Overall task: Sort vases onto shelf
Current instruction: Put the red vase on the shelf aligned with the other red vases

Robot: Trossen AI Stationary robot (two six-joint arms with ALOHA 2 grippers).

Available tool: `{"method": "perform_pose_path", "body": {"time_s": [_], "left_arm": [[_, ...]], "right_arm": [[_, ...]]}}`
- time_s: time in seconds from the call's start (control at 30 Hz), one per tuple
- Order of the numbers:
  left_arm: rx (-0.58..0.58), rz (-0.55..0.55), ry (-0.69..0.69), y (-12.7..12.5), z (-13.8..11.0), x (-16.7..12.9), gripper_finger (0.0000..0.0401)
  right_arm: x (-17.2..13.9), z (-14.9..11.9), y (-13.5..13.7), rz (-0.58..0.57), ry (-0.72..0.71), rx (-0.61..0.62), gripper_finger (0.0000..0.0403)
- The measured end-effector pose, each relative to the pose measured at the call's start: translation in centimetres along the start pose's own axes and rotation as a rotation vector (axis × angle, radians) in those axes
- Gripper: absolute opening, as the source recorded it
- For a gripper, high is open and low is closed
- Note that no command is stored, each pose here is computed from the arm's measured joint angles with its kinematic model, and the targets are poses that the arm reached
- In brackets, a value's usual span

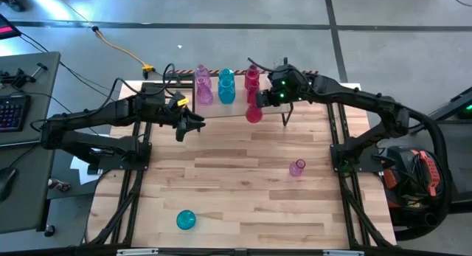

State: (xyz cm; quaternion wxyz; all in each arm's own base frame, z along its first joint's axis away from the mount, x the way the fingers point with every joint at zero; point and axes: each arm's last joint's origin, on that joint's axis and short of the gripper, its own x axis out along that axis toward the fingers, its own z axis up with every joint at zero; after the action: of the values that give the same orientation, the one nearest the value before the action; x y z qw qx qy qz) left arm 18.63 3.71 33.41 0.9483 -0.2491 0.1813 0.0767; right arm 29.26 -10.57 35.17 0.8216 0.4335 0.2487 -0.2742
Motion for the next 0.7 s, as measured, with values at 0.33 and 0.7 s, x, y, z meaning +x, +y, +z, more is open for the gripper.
{"method": "perform_pose_path", "body": {"time_s": [0.33, 0.7], "left_arm": [[0.032, 0.000, 0.001, 0.0, 0.0, 0.0, 0.0131], [0.060, 0.001, 0.001, 0.0, 0.0, 0.0, 0.0131]], "right_arm": [[0.0, 0.8, -0.7, 0.005, -0.001, 0.009, 0.0000], [-0.2, -2.3, 1.8, 0.099, 0.126, -0.045, 0.0000]]}}
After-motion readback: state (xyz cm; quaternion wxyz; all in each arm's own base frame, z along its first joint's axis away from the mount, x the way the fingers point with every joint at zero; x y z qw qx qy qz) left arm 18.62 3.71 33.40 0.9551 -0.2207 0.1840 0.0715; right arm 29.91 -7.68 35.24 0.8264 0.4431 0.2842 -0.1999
